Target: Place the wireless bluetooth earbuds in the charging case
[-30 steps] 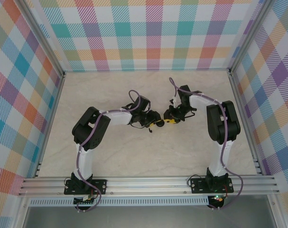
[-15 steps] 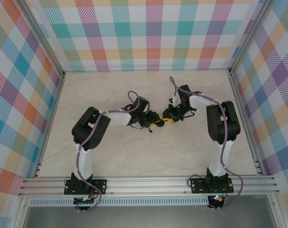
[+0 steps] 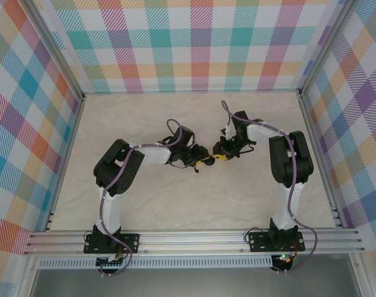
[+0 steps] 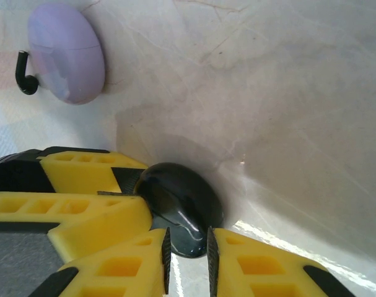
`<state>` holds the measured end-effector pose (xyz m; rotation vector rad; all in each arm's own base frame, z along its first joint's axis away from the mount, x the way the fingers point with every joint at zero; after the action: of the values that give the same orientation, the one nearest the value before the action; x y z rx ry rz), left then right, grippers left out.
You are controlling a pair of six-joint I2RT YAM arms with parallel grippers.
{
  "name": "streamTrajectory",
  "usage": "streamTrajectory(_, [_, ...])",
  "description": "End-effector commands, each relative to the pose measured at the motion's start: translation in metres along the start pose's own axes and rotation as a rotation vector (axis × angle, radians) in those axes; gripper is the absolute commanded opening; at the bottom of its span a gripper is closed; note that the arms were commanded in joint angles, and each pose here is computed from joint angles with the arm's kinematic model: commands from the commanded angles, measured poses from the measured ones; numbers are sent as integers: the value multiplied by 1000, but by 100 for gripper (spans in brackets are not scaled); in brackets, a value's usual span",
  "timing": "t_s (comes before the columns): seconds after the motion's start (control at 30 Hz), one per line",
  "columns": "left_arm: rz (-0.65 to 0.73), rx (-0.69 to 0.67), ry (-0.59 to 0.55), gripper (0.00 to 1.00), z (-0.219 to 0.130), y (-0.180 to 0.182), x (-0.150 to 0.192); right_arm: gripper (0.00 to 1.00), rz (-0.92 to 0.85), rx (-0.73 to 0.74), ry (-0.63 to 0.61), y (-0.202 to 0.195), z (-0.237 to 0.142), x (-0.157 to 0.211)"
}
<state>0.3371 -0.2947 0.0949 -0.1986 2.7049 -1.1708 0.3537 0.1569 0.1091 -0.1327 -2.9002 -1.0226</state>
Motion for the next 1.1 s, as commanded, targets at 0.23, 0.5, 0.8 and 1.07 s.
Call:
streamTrajectory(0.23, [-17, 16, 18, 37, -6, -1, 4, 24, 39, 33, 51, -7, 15, 5])
streamTrajectory(0.5, [-21, 38, 31, 37, -1, -2, 6, 21, 48, 28, 64, -8, 22, 6])
streamTrajectory(0.8, [-36, 64, 47, 35, 5, -2, 10, 20, 57, 2, 67, -7, 24, 7])
streamTrajectory(1.07, [-60, 109, 34, 36, 7, -4, 9, 20, 69, -15, 70, -8, 26, 8])
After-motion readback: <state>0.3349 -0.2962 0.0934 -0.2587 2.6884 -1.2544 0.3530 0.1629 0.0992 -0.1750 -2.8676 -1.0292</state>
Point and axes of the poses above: each hand's point on the last joint's axis, 136 mm out from that joint toward the fingers, its own z axis out along the fingers, its own y axis along the line the jaws close on, x = y × z, the point moved 9 cm from there along -z, back along the fingers, and after that the axes turned 4 degrees about z, right-handed, at the moved point
